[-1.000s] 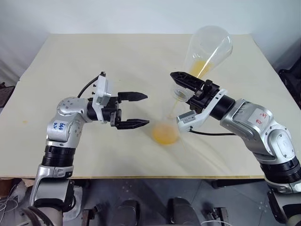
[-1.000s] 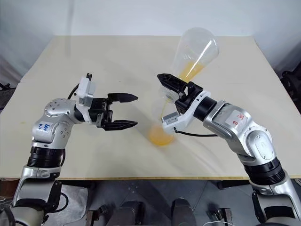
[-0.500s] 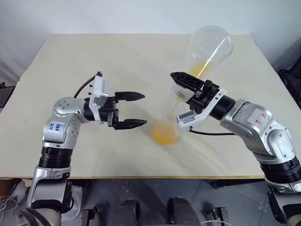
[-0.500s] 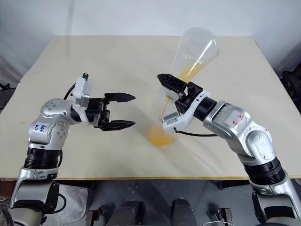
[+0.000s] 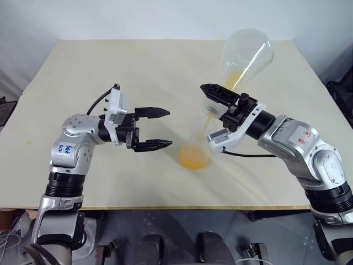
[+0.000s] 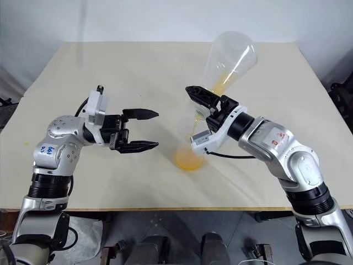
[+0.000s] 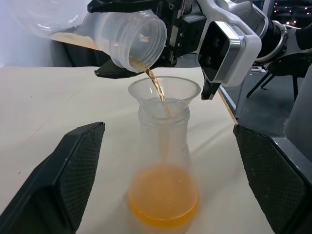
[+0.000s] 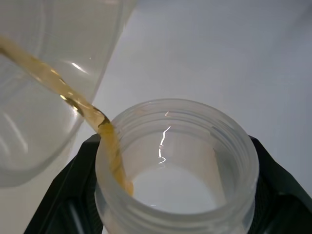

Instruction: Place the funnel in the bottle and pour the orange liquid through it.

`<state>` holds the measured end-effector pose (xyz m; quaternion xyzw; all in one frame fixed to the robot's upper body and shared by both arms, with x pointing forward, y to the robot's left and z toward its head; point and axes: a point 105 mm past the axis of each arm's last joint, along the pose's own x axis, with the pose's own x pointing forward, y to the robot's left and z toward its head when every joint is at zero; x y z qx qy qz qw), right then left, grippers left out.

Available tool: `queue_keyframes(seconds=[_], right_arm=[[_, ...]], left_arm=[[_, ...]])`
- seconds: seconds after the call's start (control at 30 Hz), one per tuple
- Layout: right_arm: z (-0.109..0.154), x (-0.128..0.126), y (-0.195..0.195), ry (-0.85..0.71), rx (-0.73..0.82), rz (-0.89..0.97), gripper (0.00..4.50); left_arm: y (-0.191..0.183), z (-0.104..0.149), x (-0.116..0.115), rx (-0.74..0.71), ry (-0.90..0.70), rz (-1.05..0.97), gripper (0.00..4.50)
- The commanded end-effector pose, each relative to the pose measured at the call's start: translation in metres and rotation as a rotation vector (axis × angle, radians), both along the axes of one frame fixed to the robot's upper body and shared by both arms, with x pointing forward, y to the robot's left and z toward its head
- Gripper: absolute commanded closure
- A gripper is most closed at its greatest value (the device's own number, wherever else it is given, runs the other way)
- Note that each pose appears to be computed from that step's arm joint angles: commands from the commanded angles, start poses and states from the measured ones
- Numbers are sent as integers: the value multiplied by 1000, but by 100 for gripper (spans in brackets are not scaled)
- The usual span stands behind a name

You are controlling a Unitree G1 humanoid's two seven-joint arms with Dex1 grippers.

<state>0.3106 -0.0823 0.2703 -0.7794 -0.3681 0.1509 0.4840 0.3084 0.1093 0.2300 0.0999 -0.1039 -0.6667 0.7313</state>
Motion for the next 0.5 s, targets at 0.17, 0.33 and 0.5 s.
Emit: queue_keyframes(seconds=[0.17, 0.33, 0.5], right_arm=[[15, -4, 3, -77, -4, 16, 166], [14, -5, 4, -78, -8, 21, 166], [14, -5, 6, -81, -10, 25, 166]], left_arm=[[3, 10, -5, -21, -37, -8, 0], [3, 11, -5, -22, -38, -7, 0], [3, 10, -4, -21, -38, -5, 0]])
